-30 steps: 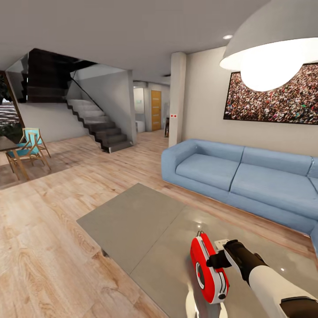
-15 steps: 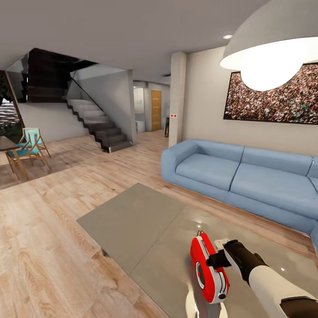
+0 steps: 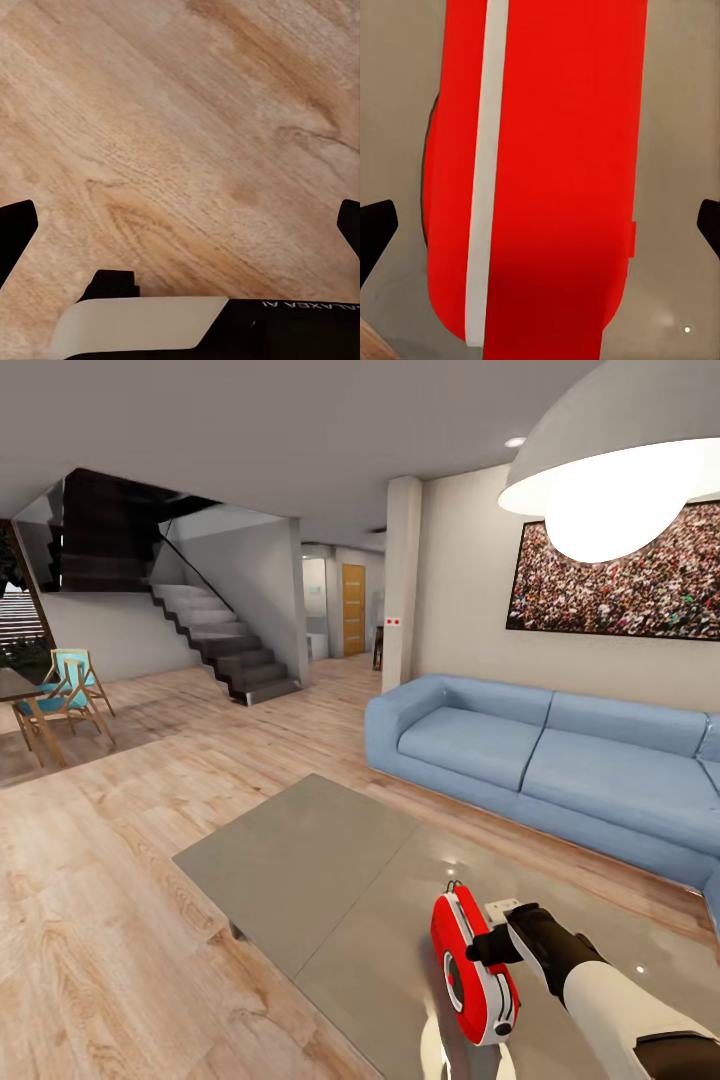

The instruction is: Turn on the radio receiver that's on the table in the living room.

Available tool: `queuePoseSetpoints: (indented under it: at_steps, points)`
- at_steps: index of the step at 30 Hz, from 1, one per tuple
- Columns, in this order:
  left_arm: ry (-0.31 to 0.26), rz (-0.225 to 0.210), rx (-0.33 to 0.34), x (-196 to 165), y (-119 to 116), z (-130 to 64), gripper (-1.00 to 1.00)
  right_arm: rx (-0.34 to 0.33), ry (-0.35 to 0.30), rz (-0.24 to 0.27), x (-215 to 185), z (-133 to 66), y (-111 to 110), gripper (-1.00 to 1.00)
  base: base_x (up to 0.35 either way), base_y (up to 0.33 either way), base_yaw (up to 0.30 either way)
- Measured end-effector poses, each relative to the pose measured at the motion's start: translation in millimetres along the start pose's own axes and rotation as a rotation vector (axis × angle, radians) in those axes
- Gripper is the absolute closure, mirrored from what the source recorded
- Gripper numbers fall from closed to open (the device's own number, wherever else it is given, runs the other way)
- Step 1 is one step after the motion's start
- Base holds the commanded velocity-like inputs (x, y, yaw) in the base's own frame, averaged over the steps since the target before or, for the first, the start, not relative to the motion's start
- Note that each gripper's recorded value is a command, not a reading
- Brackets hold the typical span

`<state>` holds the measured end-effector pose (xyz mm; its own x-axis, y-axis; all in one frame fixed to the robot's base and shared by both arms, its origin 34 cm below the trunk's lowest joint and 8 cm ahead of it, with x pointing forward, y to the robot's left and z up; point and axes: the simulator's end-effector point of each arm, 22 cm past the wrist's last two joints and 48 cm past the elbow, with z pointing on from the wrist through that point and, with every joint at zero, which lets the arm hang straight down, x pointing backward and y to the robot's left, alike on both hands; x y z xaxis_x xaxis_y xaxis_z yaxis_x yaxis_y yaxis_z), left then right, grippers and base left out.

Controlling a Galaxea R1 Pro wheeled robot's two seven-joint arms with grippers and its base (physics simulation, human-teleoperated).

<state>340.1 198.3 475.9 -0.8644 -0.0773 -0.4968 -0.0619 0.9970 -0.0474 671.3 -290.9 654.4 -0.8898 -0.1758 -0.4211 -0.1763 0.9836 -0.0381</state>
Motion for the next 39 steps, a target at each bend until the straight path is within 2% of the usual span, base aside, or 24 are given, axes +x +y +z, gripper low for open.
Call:
queuePoseSetpoints:
  at_steps: [1,23,29,39]
  points:
    - [0.000,0.000,0.000,0.0,-0.2,0.0,-1.00,0.000,0.000,0.000,0.0,0.0,0.0,1.00,0.000,0.000,0.000]
    - [0.000,0.001,0.003,0.2,-1.9,-0.1,-1.00,0.001,-0.001,-0.002,-0.1,0.1,-0.3,1.00,0.000,0.000,0.000]
    - [-0.001,0.015,-0.005,0.0,7.3,0.3,-1.00,0.001,-0.001,-0.002,0.0,0.1,-0.2,1.00,0.000,0.000,0.000]
    - [-0.001,0.016,-0.005,0.2,7.4,0.3,-1.00,0.001,-0.001,-0.002,0.0,0.1,-0.2,1.00,0.000,0.000,0.000]
